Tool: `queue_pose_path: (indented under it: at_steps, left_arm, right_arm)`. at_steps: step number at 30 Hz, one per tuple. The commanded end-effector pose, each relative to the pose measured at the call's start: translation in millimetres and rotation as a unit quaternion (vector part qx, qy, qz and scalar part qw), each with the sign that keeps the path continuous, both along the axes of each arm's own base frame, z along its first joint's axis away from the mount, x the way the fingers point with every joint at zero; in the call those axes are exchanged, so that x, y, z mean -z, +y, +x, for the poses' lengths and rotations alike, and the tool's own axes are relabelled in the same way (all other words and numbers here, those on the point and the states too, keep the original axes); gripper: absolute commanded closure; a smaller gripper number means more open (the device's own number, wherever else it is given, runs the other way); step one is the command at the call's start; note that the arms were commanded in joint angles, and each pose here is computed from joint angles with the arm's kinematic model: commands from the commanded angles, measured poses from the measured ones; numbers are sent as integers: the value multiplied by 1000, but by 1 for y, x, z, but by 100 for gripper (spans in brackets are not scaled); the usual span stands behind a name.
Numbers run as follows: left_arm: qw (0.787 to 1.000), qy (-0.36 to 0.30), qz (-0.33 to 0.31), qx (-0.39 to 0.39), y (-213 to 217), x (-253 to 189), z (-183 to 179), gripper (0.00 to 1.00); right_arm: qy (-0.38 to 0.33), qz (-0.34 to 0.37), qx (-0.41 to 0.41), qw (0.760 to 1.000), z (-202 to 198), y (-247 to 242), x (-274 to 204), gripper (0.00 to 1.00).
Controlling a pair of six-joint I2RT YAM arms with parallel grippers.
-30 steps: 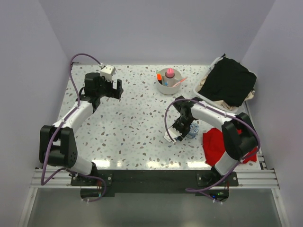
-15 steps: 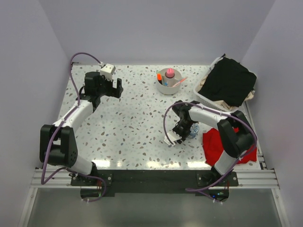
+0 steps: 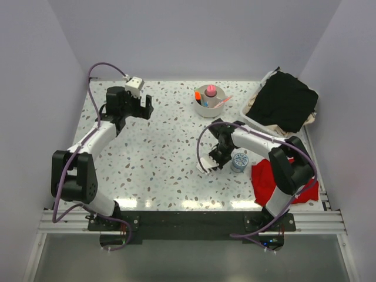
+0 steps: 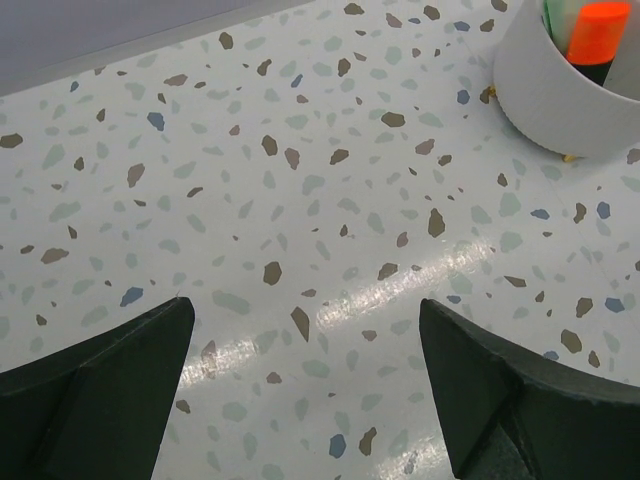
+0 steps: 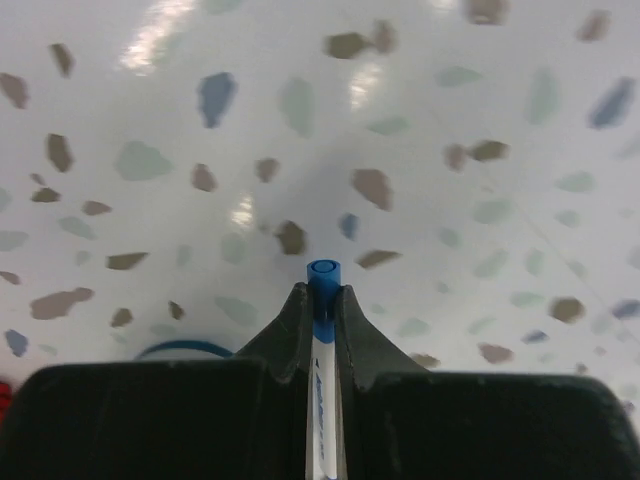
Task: Sort the stationery into containers
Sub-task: Pick up the pen from the center of the board, then place the pen in the storage box.
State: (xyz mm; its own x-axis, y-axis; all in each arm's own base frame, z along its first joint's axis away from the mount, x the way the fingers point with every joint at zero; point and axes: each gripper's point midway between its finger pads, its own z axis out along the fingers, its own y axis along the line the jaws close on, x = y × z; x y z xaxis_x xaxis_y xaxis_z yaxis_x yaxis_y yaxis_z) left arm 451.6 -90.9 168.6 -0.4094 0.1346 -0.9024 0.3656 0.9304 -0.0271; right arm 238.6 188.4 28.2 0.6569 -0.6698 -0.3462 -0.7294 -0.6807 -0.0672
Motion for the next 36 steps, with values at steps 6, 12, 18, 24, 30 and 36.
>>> queue_pose_path:
  at_steps: [6, 12, 18, 24, 30, 36]
  left_arm:
    - [999, -29, 5, 27, -9, -17, 24, 0]
    - [999, -27, -11, 42, -19, -17, 34, 0]
    - [997, -10, -30, 74, -35, -8, 35, 0]
    - [995, -4, -27, 95, -46, -4, 38, 0]
    - [994, -6, -19, 108, -55, -7, 47, 0]
    - [994, 5, -5, 108, -57, -3, 55, 0]
  right_arm:
    - [-59, 279, 277, 918, 147, 90, -167, 100]
    - [-9, 473, 500, 725, 243, 57, -241, 100]
    - [0, 578, 582, 572, 310, 18, -278, 100]
    - [-3, 615, 619, 489, 355, -4, -280, 100]
    - [-27, 636, 619, 460, 374, -11, -272, 100]
    - [-32, 629, 635, 448, 388, -15, -244, 100]
